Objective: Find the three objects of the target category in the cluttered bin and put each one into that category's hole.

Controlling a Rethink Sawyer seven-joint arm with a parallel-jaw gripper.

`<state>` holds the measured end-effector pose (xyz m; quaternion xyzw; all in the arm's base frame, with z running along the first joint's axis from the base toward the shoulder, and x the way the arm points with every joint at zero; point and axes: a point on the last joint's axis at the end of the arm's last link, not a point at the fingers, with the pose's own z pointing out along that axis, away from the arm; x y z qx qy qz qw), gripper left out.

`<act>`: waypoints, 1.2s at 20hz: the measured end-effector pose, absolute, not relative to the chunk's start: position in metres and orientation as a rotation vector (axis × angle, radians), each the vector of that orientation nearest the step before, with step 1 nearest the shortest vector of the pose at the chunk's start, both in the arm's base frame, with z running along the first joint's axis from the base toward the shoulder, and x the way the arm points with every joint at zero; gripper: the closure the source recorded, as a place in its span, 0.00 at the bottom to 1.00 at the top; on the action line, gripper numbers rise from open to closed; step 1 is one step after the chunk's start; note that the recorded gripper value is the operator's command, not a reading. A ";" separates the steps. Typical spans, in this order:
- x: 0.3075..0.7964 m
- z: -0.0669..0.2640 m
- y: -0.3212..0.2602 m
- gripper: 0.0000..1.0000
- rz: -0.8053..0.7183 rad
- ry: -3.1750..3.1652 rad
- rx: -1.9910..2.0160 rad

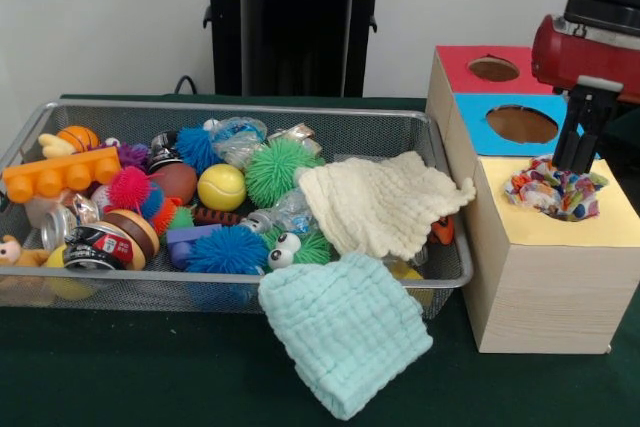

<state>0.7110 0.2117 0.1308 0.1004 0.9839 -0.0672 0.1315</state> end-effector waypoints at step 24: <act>0.712 0.109 0.211 1.00 -0.197 2.793 0.257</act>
